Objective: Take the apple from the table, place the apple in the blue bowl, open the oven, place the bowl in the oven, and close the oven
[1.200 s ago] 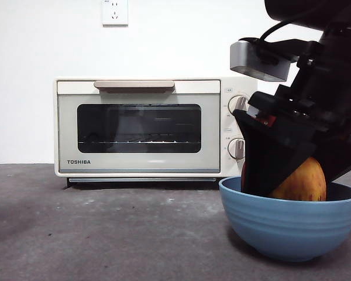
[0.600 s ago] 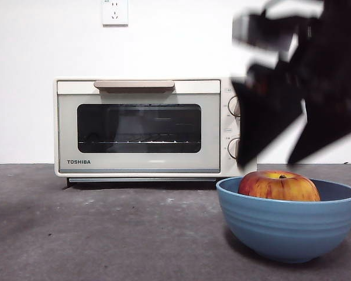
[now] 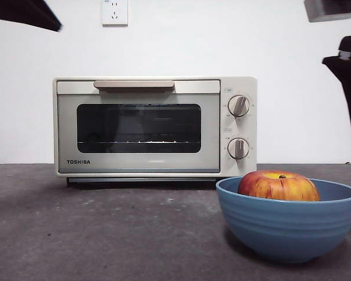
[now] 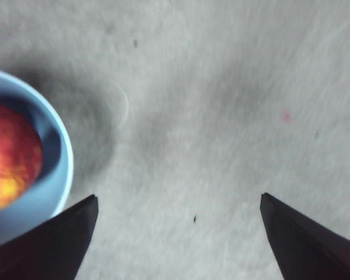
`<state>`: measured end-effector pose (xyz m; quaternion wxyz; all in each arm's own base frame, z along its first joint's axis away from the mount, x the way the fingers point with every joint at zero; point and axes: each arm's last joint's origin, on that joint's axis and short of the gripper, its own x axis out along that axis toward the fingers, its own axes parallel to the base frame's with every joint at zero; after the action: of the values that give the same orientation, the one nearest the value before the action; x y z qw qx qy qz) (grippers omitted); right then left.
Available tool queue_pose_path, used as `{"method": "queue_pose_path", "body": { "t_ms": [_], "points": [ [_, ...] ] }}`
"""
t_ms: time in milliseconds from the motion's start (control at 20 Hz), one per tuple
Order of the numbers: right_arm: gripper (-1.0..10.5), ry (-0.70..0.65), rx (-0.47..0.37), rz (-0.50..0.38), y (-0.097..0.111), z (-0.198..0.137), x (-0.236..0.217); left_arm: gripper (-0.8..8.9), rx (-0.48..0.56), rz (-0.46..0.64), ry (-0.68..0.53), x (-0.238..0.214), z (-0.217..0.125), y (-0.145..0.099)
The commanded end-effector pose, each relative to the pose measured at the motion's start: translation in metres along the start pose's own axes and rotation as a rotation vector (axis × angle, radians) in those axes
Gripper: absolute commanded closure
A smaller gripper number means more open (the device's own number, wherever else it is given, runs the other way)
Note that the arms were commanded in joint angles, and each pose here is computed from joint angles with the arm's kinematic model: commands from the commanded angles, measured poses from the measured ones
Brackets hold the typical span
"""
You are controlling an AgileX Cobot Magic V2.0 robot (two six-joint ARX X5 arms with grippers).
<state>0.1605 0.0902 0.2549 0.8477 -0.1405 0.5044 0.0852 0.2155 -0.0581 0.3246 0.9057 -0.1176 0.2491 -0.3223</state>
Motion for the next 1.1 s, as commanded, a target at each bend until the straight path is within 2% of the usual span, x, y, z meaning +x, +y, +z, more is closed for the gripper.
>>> {"method": "queue_pose_path", "body": {
  "t_ms": [50, 300, 550, 900, 1100],
  "points": [
    [5.1, 0.015, 0.028, 0.042, -0.001, 0.002, 0.0, 8.06, 0.013, 0.018, -0.021, 0.019, 0.015, 0.005],
    [5.1, 0.055, 0.046, 0.04, -0.006, -0.001, 0.001, 8.06, 0.05, 0.053, -0.049, 0.067, 0.037, 0.016],
    [5.1, 0.058, 0.049, 0.04, -0.006, -0.001, 0.001, 8.06, 0.087, 0.066, -0.01, 0.107, 0.044, 0.021],
    [5.1, 0.057, 0.049, 0.04, -0.006, -0.001, 0.001, 8.06, 0.094, 0.1, 0.053, 0.134, 0.035, 0.029],
    [5.1, 0.049, 0.051, 0.042, -0.006, 0.0, 0.001, 8.06, 0.09, 0.094, 0.155, 0.138, 0.023, 0.024]
  ]
}}
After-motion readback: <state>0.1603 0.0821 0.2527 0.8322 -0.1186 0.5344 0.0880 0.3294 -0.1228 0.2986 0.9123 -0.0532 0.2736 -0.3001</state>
